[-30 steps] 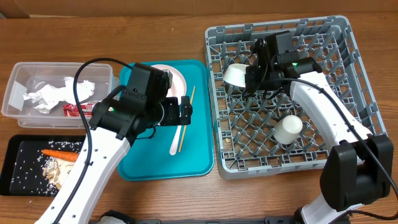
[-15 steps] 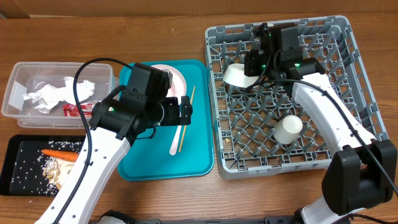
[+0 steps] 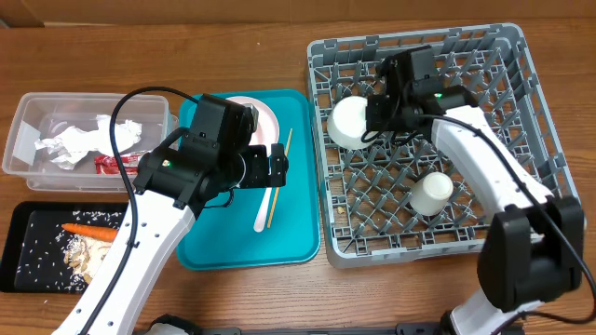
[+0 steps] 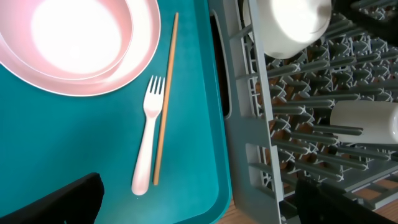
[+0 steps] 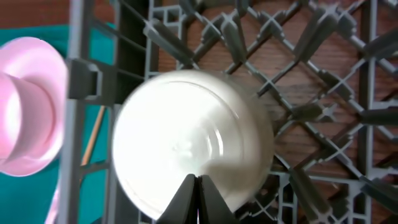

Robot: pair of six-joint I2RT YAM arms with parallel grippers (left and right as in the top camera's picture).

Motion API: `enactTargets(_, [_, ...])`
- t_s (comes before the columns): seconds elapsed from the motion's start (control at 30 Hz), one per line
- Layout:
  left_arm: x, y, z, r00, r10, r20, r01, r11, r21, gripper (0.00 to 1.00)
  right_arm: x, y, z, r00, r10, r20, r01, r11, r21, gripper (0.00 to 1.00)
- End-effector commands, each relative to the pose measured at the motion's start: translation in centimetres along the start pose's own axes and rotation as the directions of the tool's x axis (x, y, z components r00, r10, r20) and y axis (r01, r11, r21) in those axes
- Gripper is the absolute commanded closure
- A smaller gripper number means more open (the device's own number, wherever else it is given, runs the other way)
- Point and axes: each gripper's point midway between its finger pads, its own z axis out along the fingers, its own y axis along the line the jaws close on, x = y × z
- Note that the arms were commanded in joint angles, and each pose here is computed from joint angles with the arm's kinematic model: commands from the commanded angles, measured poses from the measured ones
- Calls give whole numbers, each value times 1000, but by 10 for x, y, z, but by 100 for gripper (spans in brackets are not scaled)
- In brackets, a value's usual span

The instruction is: Sort waste into correct bins and load items into the dishwasher

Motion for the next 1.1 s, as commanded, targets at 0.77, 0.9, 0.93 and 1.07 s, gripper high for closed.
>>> enactTargets(0.77, [-26,10,-8,993,5,118,5,997,-80,0,57,22,-98,991,25,-134,-29,999,-33,14])
enactTargets(0.9, [-46,51,-16,971,0,239,77,947,-310,0,64,21,-99,986,32,-161,-36,999,-26,12])
enactTargets(0.93, [-49,60,-17,966,-8,260,103,930,-352,0,64,21,-99,986,32,-162,-37,999,-26,11])
enactTargets(1.07, [-57,88,-5,964,-29,266,150,881,-449,0,65,21,-99,986,33,-165,-37,999,-26,11])
